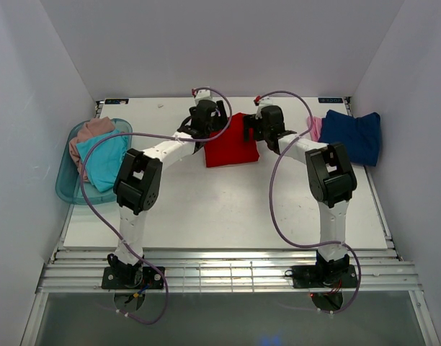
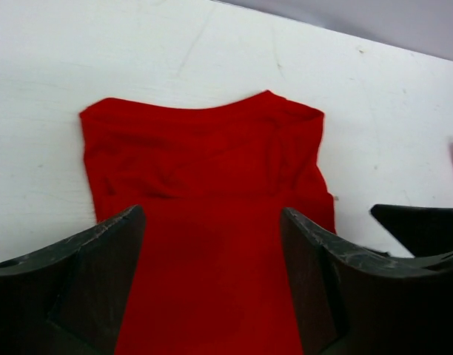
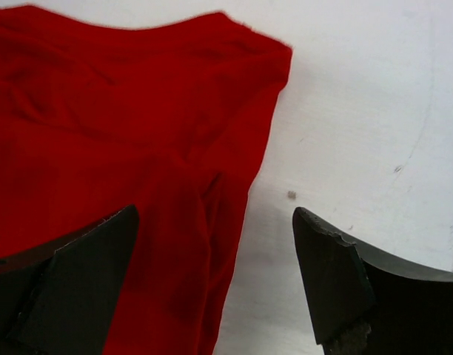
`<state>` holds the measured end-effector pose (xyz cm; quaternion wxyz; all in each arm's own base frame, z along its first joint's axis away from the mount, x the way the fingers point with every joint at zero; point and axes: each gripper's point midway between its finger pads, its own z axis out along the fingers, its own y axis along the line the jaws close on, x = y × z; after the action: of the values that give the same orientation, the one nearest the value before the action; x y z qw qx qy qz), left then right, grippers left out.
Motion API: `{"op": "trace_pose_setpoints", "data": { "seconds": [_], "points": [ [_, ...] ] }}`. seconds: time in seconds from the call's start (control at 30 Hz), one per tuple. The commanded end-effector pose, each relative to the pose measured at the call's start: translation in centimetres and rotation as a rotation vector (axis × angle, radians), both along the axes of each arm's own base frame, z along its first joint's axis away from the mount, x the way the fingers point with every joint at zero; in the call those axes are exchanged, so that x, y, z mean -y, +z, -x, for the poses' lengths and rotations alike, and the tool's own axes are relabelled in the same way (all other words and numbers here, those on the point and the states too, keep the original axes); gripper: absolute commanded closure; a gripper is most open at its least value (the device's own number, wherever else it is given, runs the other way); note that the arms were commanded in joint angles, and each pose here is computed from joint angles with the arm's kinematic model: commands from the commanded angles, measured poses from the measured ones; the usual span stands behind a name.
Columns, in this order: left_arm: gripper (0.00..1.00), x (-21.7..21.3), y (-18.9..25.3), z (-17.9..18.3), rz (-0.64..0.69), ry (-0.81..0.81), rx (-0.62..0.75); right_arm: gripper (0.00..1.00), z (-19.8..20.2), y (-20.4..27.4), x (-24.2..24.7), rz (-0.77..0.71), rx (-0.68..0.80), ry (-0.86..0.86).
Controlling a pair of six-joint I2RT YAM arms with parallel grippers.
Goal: Fold and stack the t-shirts
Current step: Smooth out wrinkles on the folded tshirt
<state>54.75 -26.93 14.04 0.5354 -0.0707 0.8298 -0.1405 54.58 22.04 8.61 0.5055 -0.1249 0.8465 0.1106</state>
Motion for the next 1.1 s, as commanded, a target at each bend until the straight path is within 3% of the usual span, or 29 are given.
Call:
{"op": "trace_pose_setpoints", "data": {
  "seconds": [0.0, 0.4, 0.8, 1.07],
  "points": [
    [0.17, 2.5, -0.8, 0.8, 0.041, -0.128, -0.078, 0.10, 1.9, 2.0, -0.6, -0.081, -0.031, 0.063],
    [0.18, 2.8, -6.0, 2.9, -0.014, -0.186, -0.268, 0.10, 2.2, 2.2, 3.2, -0.154, -0.158, 0.099],
    [0.19, 1.5, -12.9, 4.1, -0.110, -0.160, -0.409, 0.10, 2.2, -2.3, 1.0, -0.315, -0.321, 0.222],
    [0.20, 0.7, -14.8, 5.0, -0.139, -0.152, -0.447, 0.10, 2.9, -5.4, 0.4, -0.344, -0.398, 0.239]
  ]
}}
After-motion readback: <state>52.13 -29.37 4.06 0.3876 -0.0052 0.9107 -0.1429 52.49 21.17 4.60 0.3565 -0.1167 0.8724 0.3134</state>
